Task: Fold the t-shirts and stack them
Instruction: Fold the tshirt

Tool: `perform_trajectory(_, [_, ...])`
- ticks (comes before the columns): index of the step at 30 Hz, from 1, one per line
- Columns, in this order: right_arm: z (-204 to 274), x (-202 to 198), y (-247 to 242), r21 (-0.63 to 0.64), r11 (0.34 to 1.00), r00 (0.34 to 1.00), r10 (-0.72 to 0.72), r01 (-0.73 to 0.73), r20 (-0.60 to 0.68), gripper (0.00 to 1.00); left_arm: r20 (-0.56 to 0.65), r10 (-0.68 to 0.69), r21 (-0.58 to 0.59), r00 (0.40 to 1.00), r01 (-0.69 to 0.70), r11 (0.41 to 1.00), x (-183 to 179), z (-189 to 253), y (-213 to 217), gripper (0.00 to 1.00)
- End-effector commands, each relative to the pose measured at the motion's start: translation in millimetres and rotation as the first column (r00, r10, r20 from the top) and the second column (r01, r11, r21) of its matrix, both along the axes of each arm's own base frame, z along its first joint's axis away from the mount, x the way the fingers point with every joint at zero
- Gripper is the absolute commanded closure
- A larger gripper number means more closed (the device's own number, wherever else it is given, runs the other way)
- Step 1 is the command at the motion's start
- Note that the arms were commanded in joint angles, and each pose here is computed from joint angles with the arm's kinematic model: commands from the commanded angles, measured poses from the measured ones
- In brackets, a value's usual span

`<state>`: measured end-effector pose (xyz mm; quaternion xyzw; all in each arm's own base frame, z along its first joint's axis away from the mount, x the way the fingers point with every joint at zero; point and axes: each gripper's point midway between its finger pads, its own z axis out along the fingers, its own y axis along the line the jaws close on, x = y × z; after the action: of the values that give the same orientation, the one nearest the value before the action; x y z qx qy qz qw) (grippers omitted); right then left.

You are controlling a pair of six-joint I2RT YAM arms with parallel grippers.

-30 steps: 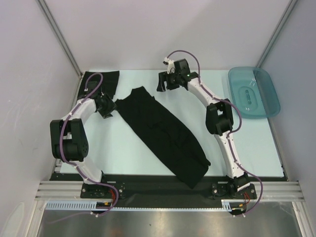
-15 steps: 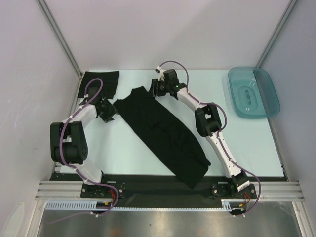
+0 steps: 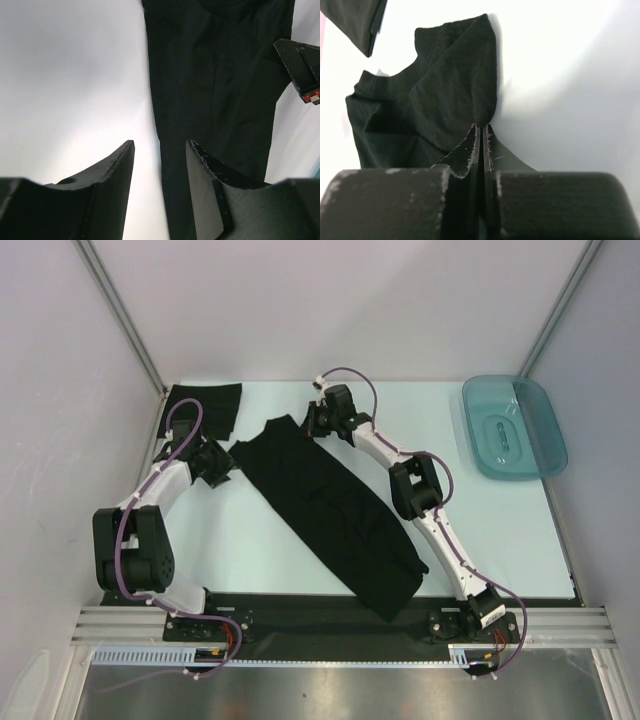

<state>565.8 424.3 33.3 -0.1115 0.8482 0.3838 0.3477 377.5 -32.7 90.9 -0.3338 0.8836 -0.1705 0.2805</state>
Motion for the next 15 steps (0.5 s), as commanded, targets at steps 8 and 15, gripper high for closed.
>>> perform_trajectory(8, [49,75,-102,0.008,0.976,0.969,-0.218,0.219,0.115,1.0,0.018,-0.005,-0.057,1.0,0.006,0.998,7,-1,-12,0.49])
perform_trajectory(15, [43,100,-205,-0.05,0.936,0.935,-0.343,0.348,0.093,1.0,-0.023,-0.128,-0.056,0.992,0.126,0.99,20,-10,-59,0.46])
